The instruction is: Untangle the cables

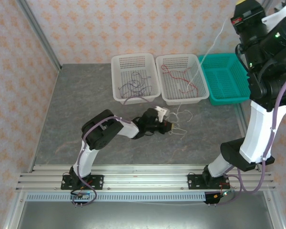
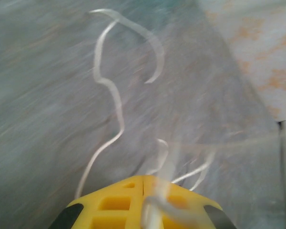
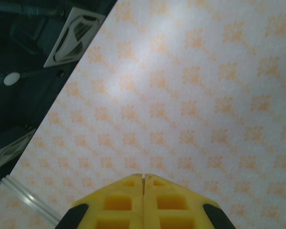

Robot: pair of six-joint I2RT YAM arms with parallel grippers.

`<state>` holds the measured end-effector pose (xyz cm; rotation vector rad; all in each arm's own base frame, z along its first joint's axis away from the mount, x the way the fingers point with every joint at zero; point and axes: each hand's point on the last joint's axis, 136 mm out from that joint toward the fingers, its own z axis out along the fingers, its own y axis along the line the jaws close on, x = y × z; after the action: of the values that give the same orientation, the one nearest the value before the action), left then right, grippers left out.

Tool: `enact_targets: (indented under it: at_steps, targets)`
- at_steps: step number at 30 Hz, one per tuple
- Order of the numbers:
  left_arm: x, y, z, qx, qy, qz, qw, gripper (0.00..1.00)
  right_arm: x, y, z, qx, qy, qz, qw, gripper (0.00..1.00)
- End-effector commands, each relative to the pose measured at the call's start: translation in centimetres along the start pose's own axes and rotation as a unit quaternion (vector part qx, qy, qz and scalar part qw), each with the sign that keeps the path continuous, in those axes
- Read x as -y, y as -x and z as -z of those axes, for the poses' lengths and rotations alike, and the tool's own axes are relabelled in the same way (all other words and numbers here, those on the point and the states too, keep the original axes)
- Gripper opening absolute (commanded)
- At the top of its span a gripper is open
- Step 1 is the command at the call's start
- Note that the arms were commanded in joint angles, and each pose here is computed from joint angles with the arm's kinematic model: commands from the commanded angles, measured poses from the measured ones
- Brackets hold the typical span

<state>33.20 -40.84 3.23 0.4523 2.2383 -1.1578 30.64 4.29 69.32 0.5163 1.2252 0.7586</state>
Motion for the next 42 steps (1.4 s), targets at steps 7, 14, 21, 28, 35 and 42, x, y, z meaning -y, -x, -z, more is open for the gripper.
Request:
enact_targets:
  at_steps: [7,14,21,28,35,42]
  targets:
    - [-5.9,-1.7,5.6,0.023,0.084,0.026,0.996,0.00,-1.8,7.7,4.4,0.147,-0.003,0.048,0.988,0.00]
    - [-2.6,2.7,7.9,0.076,0.069,0.010,0.995,0.15,-0.2,5.6,2.1,0.117,-0.031,0.065,0.991,0.00]
    - [1.6,7.0,13.5,0.102,0.097,-0.055,0.989,0.82,2.4,4.2,-0.5,0.118,-0.087,0.088,0.985,0.00]
    - [4.6,8.6,18.2,0.130,0.098,-0.075,0.984,0.95,7.5,2.7,-5.0,0.122,-0.155,0.083,0.977,0.00]
    - [5.2,8.1,21.5,0.141,0.117,-0.097,0.978,1.00,15.5,1.8,-10.7,0.113,-0.204,0.054,0.971,0.00]
    - [3.8,6.3,21.4,0.132,0.128,-0.087,0.979,1.00,22.6,1.0,-13.2,0.108,-0.273,0.060,0.954,0.00]
